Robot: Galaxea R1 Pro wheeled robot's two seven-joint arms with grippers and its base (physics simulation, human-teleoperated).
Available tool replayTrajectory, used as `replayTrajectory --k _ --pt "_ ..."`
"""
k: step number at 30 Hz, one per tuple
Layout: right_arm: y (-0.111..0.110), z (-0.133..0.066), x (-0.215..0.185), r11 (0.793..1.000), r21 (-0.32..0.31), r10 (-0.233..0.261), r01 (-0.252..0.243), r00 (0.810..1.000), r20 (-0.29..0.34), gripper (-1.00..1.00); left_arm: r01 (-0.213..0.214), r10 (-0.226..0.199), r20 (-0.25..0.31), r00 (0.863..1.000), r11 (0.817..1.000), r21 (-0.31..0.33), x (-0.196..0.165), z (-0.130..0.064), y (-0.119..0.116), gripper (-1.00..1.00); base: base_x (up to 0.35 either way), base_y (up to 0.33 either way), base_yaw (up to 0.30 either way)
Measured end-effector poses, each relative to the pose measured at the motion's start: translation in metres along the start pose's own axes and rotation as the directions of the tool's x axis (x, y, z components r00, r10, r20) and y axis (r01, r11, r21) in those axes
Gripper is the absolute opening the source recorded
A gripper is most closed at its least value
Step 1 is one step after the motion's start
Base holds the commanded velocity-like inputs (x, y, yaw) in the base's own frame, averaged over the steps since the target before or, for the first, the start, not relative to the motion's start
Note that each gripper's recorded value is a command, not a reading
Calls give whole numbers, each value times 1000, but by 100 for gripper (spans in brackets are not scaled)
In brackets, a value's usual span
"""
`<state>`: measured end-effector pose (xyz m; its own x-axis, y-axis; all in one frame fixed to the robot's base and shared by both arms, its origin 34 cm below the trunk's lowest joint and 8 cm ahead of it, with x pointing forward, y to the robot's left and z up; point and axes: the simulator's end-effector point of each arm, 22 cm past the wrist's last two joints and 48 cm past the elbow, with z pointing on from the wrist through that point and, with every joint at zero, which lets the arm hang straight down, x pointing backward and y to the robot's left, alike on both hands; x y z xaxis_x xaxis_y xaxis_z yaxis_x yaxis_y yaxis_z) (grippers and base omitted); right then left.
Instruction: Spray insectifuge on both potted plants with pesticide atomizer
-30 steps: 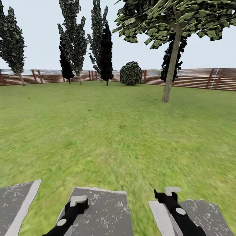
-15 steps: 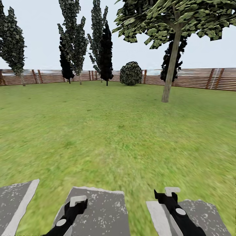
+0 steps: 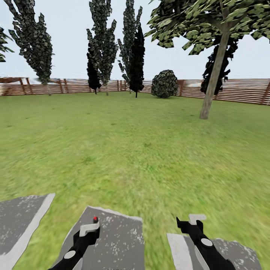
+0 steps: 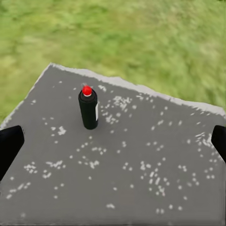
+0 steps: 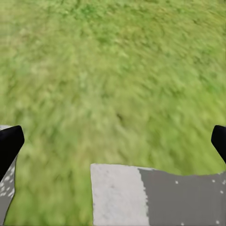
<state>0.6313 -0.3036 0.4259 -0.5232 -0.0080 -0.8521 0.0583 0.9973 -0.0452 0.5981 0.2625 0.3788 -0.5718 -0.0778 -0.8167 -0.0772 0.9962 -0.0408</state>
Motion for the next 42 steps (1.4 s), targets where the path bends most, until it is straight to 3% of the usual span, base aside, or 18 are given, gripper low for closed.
replayTrajectory --k 20,31,42 --pt "0 -1 4 1000 1 0 0 1000 -8 100 1 -1 7 1000 1000 -1 -2 0 1 100 28 -75 273" --pt "0 0 3 1000 1 0 0 1000 -7 100 1 -1 11 1000 1000 1 -3 0 -1 100 95 -16 36" --pt "0 -1 3 1000 1 0 0 1000 -6 100 2 -2 9 1000 1000 0 -2 0 -1 100 283 -125 105"
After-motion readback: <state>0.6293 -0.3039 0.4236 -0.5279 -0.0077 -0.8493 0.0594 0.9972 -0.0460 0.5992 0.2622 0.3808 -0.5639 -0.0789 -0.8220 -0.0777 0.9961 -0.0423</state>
